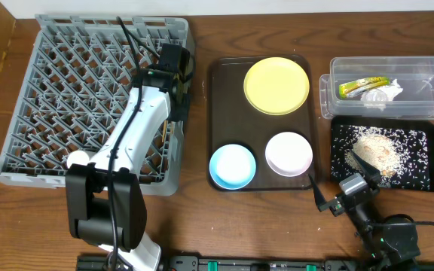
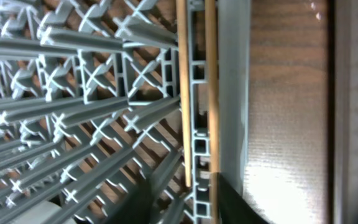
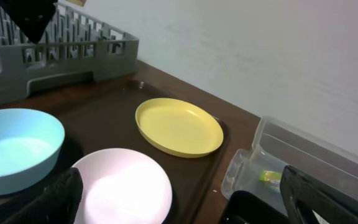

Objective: Sort waste into correct bins and load items into the dishwasher

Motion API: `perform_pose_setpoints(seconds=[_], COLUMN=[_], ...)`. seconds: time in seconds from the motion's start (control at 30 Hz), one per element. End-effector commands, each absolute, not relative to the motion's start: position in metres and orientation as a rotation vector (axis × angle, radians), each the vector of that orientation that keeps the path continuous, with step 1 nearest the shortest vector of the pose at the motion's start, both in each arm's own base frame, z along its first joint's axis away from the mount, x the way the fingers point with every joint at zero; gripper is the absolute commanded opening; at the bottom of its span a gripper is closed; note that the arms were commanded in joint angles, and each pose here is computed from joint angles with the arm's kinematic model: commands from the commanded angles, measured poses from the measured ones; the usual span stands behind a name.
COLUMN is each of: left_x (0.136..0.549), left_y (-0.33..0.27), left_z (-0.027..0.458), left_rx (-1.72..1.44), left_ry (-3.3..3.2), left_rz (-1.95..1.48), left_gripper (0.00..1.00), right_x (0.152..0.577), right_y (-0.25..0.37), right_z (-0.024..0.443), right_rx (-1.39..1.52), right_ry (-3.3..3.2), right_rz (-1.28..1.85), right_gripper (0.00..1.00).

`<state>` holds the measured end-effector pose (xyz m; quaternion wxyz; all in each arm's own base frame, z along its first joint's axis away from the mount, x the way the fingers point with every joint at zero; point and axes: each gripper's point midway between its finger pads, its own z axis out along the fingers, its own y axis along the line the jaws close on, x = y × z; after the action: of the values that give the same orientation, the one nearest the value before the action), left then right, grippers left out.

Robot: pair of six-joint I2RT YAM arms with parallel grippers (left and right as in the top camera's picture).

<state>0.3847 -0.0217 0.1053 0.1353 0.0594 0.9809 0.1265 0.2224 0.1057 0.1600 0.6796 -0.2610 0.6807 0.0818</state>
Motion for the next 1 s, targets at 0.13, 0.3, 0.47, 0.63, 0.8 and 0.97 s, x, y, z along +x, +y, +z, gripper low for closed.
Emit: perform_pose_setpoints(seconds=[0.13,0.3,0.47,0.63,0.8,0.97], left_x=[0.377,0.354,0.329,0.317,0.32,0.312], left_y=[-0.041,-0.124,-0.179,-0.24,-0.262,-0.279], left_z=[0.131,0.171,0.165,0.133,0.096,0.068], left_rx=[0.104,0.063,0.055,0.25,0.31,0.402], left_ry=[2.843,2.807,2.85,2.835,2.869,2.949], left_rz=[0.206,-0.371,-0.497,-0.545,-0.543,-0.788], left_gripper=[0.48,0.45,0.44,0.47,0.49,0.52], right_x=[0.224,0.224,0.224,0.224,0.224,0.224], right_y=[0.102,0.102,0.102,0.102,0.102,0.102], right_z=[0.16,0.16,0.16,0.16,0.16,0.159], right_rx=[-0.577,-0.577,-0.577,-0.577,-0.577,-0.577], right_ry=[1.53,1.53,1.53,1.53,1.53,1.531], right_rz=[0.168,0.168,0.168,0.169,0.169,0.168], right_gripper=[0.99,0.99,0.99,0.99,0.99,0.99])
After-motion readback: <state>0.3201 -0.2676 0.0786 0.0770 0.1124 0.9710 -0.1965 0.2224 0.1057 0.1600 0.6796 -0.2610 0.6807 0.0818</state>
